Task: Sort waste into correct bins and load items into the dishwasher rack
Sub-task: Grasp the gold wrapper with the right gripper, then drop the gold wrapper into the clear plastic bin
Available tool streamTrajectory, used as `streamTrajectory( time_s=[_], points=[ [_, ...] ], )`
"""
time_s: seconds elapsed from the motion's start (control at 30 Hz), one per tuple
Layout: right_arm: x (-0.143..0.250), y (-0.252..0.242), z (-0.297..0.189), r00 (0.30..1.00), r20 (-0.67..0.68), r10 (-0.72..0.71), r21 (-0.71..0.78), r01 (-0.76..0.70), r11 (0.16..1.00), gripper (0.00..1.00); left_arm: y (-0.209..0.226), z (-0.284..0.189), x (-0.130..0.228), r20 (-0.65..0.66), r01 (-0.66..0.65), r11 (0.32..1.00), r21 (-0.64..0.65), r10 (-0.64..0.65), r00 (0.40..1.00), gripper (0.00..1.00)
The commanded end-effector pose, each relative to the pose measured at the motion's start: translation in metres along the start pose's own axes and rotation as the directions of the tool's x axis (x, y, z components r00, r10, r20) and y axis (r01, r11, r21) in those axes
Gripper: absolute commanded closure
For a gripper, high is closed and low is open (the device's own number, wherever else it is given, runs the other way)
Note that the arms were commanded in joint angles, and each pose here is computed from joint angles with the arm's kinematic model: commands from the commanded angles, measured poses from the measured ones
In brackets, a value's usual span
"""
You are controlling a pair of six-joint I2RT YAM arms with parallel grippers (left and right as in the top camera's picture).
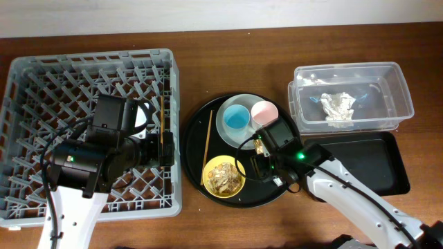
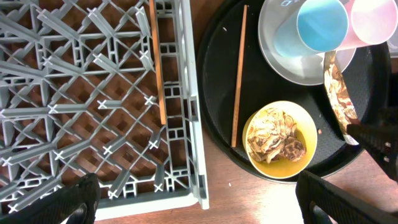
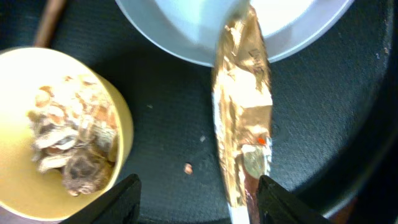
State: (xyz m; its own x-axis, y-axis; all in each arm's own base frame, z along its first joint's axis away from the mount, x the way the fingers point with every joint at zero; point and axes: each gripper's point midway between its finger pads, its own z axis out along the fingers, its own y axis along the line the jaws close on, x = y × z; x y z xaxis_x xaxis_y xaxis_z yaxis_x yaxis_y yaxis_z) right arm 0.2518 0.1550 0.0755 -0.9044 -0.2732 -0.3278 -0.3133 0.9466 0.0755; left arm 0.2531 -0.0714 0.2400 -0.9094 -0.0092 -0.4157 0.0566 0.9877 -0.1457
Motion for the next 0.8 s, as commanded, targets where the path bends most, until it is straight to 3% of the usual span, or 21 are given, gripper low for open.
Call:
streamTrajectory(
  time_s=[0.0, 0.17, 0.2, 0.23, 0.27, 0.37, 0.5, 0.6, 0.7, 0.77],
  points=[
    [0.017, -0.018, 0.026, 0.997, -0.078, -0.010, 0.104, 0.018, 0.994, 0.36, -0.002, -0.002, -0.002, 0.009, -0.007, 1.000, 0.010, 0.007, 1.000, 0.01],
    [0.040, -0.023, 0.068, 0.978, -0.209, 0.003, 0.135, 0.026, 0.990, 0.42, -0.002, -0.002, -0.002, 0.009, -0.007, 1.000, 0.010, 0.007, 1.000, 0.01],
    [0.044, -0.024, 0.071, 0.975, -0.224, 0.003, 0.139, 0.029, 0.990, 0.57, -0.002, -0.002, -0.002, 0.009, -0.007, 1.000, 0.010, 0.007, 1.000, 0.01],
    [0.043, -0.023, 0.071, 0.974, -0.226, 0.003, 0.134, 0.028, 0.991, 0.87, -0.002, -0.002, -0.002, 0.009, -0.007, 1.000, 0.010, 0.007, 1.000, 0.01],
    [0.039, -0.019, 0.065, 0.975, -0.221, 0.003, 0.116, 0.023, 0.993, 0.96, -0.002, -0.003, -0.002, 0.010, -0.007, 1.000, 0.010, 0.007, 1.000, 0.01],
    [0.004, -0.003, 0.029, 0.988, -0.153, 0.000, 0.057, 0.009, 0.998, 0.96, -0.002, -0.003, -0.002, 0.010, -0.006, 1.000, 0.010, 0.006, 1.000, 0.01],
    [-0.081, -0.010, -0.090, 0.993, 0.116, 0.036, 0.068, -0.044, 0.997, 0.96, -0.002, -0.002, -0.002, 0.009, -0.007, 1.000, 0.010, 0.007, 1.000, 0.01],
    [-0.115, -0.085, -0.137, 0.923, 0.294, 0.247, 0.155, -0.301, 0.941, 0.96, -0.002, -0.002, -0.002, 0.009, -0.007, 1.000, 0.010, 0.007, 1.000, 0.01],
    [-0.116, -0.171, -0.127, 0.820, 0.343, 0.459, 0.172, -0.535, 0.827, 0.96, -0.002, -0.003, -0.002, 0.010, -0.007, 1.000, 0.010, 0.007, 1.000, 0.01],
    [-0.119, -0.198, -0.111, 0.782, 0.331, 0.528, 0.128, -0.592, 0.796, 0.96, -0.002, -0.002, -0.002, 0.010, -0.006, 1.000, 0.010, 0.006, 1.000, 0.01]
  ],
)
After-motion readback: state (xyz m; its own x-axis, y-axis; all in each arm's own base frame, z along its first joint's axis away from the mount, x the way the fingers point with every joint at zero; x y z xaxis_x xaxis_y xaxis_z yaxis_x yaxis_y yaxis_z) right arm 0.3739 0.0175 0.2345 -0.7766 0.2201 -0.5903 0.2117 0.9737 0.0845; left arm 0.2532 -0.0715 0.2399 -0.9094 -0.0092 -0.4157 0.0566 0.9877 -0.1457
